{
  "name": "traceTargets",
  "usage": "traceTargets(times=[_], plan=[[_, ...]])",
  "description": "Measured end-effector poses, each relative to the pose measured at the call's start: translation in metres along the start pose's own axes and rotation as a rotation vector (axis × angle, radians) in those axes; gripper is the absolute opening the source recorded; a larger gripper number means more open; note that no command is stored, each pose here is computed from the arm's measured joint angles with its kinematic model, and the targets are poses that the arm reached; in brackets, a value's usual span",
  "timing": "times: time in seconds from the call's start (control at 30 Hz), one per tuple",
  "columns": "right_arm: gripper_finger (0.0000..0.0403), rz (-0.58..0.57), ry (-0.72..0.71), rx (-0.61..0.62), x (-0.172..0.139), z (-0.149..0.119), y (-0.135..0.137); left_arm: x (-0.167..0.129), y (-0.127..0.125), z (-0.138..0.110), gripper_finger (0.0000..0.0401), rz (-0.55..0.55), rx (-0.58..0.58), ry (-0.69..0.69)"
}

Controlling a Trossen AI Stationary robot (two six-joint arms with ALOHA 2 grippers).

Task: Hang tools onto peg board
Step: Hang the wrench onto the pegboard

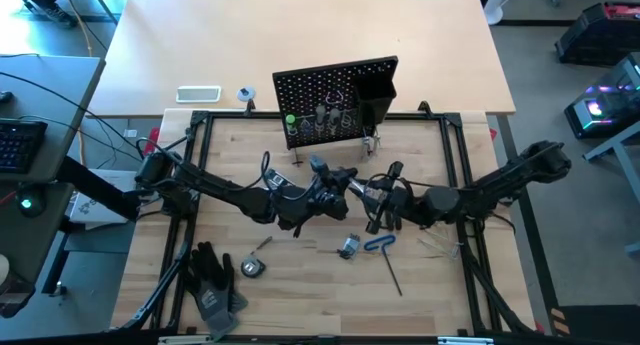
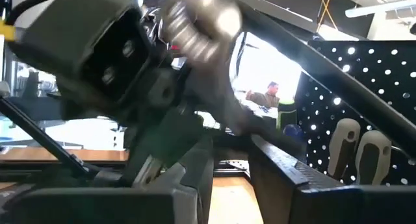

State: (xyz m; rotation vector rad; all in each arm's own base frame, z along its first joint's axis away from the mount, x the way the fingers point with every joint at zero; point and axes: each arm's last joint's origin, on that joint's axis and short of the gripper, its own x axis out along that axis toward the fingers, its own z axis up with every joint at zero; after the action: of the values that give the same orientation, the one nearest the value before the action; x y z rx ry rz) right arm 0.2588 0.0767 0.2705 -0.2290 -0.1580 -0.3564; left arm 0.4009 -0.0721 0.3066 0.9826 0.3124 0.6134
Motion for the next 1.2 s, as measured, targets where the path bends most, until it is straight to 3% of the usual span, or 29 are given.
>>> traceTargets(times=[0.33, 0.57, 0.93, 1.2], plan=[[0.0087, -0.031, -0.076, 0.162, -0.003, 0.012, -0.004, -0.001, 0.006, 0.003, 0.0, 0.057, 0.008, 0.011], [0.0087, -0.049, -0.138, 0.164, -0.004, 0.019, -0.008, -0.001, 0.007, 0.003, 0.0, 0.065, 0.02, 0.02], [0.0087, -0.007, -0.058, 0.278, -0.018, 0.026, -0.006, -0.002, 0.007, 0.002, 0.0, 0.077, 0.363, 0.097], [0.0087, 0.061, -0.075, 0.42, -0.022, 0.032, -0.008, -0.001, 0.015, 0.003, 0.0, 0.128, 0.394, 0.107]])
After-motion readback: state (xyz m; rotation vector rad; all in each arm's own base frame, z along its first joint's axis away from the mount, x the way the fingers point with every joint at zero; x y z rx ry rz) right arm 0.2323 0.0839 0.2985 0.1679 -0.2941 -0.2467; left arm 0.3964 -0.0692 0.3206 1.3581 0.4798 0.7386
